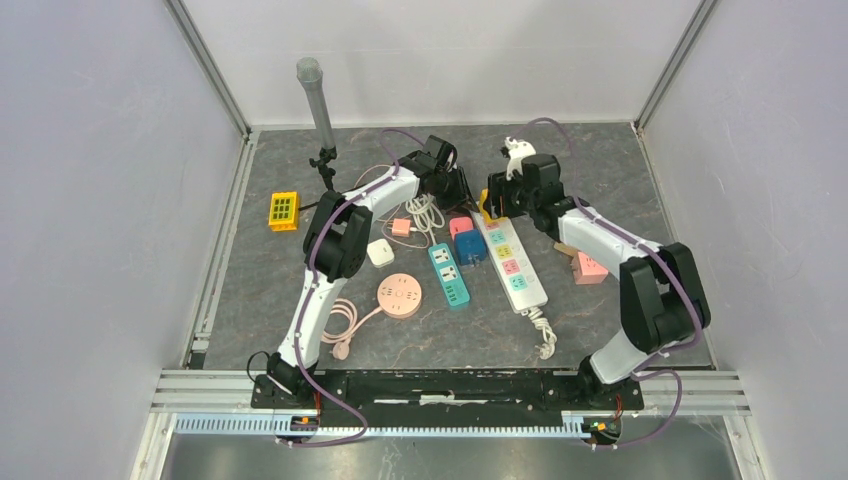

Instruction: Pull the plug off the socket

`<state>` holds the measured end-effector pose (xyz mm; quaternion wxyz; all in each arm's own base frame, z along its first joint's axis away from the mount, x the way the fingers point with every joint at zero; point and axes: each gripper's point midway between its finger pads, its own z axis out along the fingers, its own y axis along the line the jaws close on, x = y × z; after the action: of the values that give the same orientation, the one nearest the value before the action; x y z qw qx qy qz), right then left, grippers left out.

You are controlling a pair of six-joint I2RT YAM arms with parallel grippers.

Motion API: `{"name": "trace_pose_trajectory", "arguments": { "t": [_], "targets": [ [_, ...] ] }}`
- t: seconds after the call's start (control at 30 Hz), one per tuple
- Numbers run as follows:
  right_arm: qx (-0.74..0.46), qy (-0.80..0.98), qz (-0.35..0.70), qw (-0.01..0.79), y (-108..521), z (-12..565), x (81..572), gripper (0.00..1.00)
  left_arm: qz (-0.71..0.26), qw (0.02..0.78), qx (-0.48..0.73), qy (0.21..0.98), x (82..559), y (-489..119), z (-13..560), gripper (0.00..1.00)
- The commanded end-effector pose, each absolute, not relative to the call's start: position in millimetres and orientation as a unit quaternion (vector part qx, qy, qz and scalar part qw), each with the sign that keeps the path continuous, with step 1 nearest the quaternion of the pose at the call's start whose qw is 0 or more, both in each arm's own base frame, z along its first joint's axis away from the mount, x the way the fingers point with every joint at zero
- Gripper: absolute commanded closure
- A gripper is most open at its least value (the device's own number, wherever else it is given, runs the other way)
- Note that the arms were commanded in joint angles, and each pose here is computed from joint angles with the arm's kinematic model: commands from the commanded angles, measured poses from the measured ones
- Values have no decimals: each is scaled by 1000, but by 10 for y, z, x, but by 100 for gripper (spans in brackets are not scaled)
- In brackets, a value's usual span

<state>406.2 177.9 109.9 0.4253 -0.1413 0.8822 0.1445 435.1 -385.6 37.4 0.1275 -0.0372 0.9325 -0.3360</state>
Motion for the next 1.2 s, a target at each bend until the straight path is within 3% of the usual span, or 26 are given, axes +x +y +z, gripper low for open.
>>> {"name": "trace_pose_trajectory", "arguments": {
  "t": [0.0, 0.3, 0.57, 0.77, 1.0, 1.17],
  "targets": [
    [-133, 817, 202, 523, 1936, 1822, 4195, 100, -262, 94, -30, 960, 4164, -3650, -176, 63],
    [-55, 814, 160, 556, 1244, 2067, 4253, 100, -264, 99, -25, 959, 4179, -3656, -137, 59],
    [3, 843, 202, 498, 903, 1568, 4250, 97, -266, 99, -21, 959, 4175, -3665, -131, 37],
    [17, 855, 240, 459, 838, 1259, 4291, 86, -267, 101, -19, 958, 4177, -3670, -120, 29],
    [18, 867, 209, 451, 721, 1026, 4392, 68, -268, 100, -18, 958, 4174, -3681, -128, 23],
    [35, 872, 200, 446, 543, 908, 4465, 46, -268, 101, -18, 958, 4177, -3682, -125, 15]
  ]
}}
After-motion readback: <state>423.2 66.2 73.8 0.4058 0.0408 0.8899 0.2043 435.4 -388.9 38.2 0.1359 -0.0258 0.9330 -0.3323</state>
